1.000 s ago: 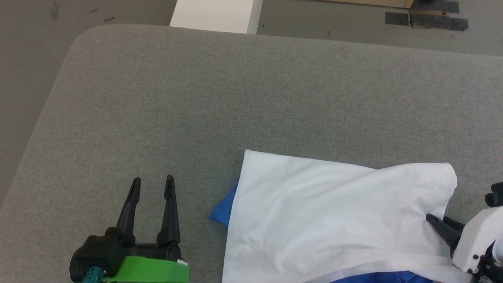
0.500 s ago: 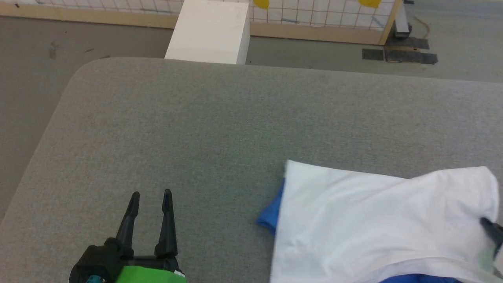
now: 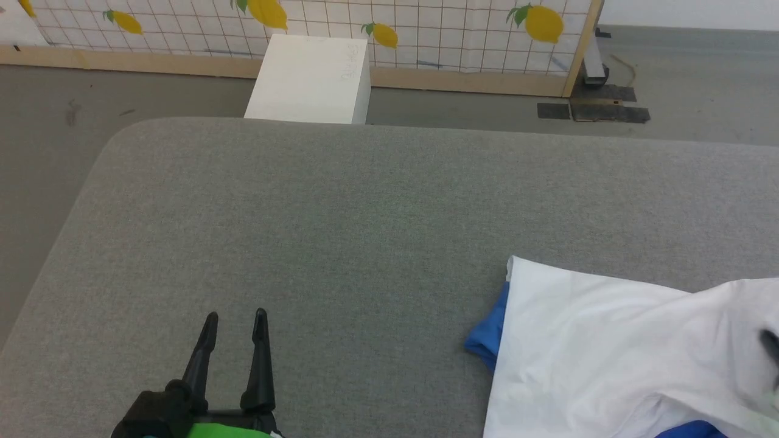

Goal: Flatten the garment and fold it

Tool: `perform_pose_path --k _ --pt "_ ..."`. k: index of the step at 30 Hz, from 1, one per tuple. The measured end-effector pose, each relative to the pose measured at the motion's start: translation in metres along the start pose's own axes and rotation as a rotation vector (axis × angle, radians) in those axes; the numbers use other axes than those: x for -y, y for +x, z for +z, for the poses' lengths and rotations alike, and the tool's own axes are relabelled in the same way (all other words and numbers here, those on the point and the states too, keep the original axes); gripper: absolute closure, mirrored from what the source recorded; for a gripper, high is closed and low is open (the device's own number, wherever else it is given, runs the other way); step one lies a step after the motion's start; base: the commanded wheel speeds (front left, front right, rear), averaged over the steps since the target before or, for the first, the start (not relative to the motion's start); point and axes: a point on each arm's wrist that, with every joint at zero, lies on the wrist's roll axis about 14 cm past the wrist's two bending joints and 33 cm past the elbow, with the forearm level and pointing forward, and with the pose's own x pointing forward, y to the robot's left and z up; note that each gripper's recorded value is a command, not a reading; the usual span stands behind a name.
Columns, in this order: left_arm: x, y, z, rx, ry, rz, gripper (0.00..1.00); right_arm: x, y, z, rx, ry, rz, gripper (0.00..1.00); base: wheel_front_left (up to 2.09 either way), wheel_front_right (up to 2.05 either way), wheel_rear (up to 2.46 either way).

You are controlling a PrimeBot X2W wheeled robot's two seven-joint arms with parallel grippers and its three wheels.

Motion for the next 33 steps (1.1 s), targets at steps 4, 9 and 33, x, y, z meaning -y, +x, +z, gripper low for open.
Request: perform_pose_path --k 4,9,33 --pt "0.002 -0.001 0.0 0.002 -0.003 -0.005 0.0 -0.045 -0.002 0.007 0.002 -0.017 0.134 1.0 0.0 0.0 0.0" --pt "0.004 -0.001 -0.001 -0.002 -0.012 -0.007 0.0 -0.092 -0.01 0.015 -0.002 -0.073 0.266 1.0 0.0 0.0 0.0" --pt "-0.007 -0.004 -0.01 -0.034 -0.033 0.046 0.0 -0.205 0.034 -0.016 -0.241 -0.351 0.488 1.0 0.0 0.0 0.0"
